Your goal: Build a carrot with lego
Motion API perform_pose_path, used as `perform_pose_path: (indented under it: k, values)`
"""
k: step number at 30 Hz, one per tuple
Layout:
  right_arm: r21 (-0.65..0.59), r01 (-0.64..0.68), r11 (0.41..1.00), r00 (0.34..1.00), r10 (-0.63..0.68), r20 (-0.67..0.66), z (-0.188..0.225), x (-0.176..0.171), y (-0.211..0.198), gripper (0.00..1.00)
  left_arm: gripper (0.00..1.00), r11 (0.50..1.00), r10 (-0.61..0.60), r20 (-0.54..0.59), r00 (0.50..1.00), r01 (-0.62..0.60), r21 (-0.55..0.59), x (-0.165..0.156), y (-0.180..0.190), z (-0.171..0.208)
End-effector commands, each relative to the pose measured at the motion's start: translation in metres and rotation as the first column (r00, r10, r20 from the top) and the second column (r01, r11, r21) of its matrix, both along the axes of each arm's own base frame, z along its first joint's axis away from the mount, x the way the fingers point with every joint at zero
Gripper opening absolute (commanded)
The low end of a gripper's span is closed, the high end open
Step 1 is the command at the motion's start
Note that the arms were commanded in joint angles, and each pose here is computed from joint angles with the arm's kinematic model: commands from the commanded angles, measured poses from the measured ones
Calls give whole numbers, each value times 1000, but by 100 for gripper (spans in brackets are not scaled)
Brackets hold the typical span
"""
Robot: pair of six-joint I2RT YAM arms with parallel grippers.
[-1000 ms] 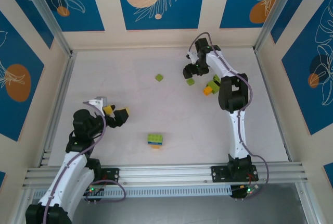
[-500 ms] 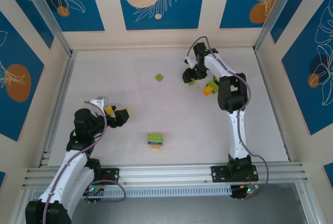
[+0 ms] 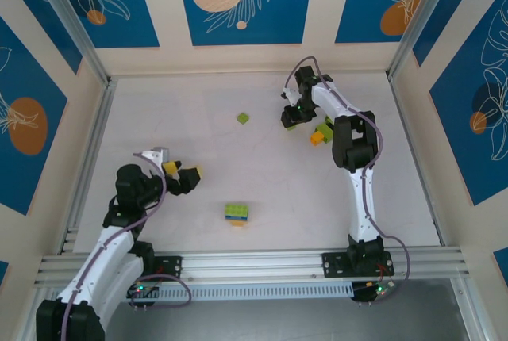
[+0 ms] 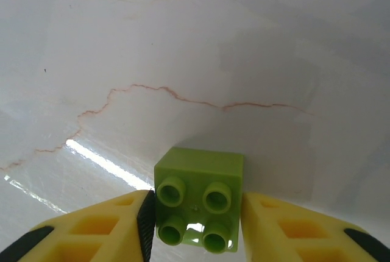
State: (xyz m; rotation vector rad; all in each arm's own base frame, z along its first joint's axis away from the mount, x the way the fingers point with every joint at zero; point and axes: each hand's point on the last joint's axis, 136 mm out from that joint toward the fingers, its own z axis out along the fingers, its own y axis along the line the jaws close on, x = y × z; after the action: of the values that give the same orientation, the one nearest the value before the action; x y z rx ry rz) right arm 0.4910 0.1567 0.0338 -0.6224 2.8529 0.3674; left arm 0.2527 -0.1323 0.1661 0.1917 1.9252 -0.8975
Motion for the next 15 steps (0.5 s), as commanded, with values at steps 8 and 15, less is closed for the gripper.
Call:
perform_pose_path:
  k: [8,15]
  values:
    - [-20,-21,1000,999,20,-48,-11,-9,4,44,100,947,-312,124,942,297,125,-31,-64,13]
    - [-26,-14,1000,998,12,-56,-16,-10,6,36,100,904,-422,145,895,402,148,-46,-85,11]
